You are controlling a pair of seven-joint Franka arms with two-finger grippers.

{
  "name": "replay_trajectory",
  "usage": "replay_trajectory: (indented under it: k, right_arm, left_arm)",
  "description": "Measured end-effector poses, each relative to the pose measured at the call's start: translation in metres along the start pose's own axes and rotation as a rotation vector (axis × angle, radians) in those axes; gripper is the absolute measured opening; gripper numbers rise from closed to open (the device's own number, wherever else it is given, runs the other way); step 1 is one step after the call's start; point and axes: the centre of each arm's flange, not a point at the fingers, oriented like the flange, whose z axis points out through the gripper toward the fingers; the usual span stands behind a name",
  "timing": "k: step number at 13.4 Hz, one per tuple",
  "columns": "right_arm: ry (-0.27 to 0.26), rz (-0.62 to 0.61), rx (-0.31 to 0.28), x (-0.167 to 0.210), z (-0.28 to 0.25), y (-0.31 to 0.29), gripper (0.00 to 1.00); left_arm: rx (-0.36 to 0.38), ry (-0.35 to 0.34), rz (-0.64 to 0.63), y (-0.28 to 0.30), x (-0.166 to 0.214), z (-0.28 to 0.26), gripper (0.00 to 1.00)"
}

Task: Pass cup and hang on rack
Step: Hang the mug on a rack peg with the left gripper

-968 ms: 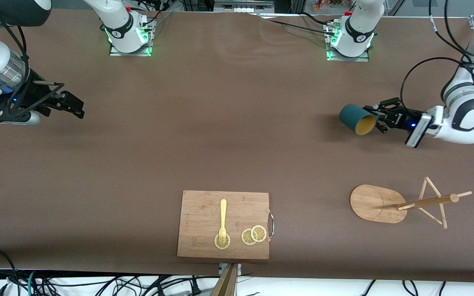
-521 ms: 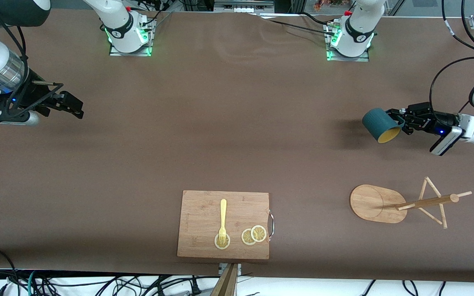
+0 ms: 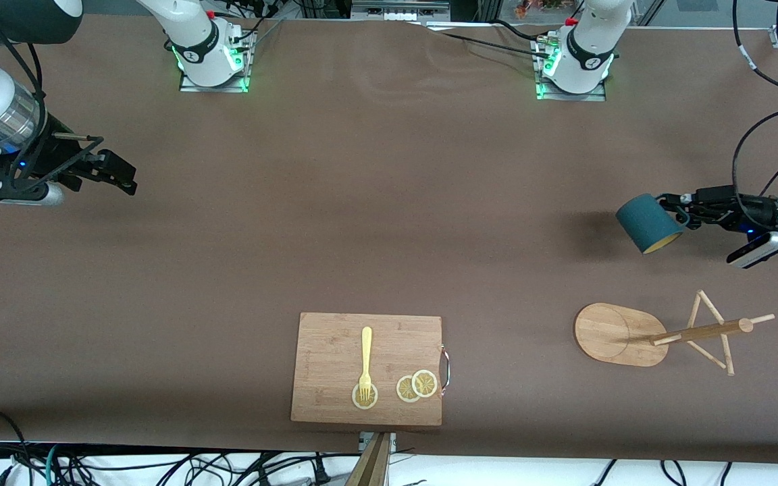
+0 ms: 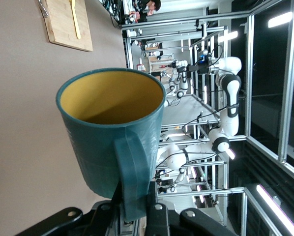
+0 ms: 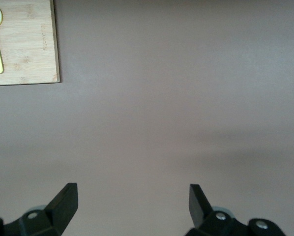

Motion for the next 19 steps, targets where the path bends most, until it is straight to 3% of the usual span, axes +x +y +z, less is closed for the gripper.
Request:
replay_trajectory:
  k: [4, 11, 19]
  right_arm:
    - [0.0, 0.001, 0.0, 0.0, 0.0, 0.001, 1.0]
    - [0.0, 0.002, 0.0, 0.0, 0.0, 0.001, 1.0]
    - [0.003, 0.009, 0.002, 0.001, 0.0, 0.003, 1.0]
  left_arm:
    - [-0.092, 0.104, -0.096, -0.003, -0.002, -0.016, 0.2]
    - [-0.29, 0.224, -0.2, -0.016, 0.027, -0.007, 0.2]
    - [-0.357, 0.305, -0.21, -0.046, 0.056, -0.037, 0.2]
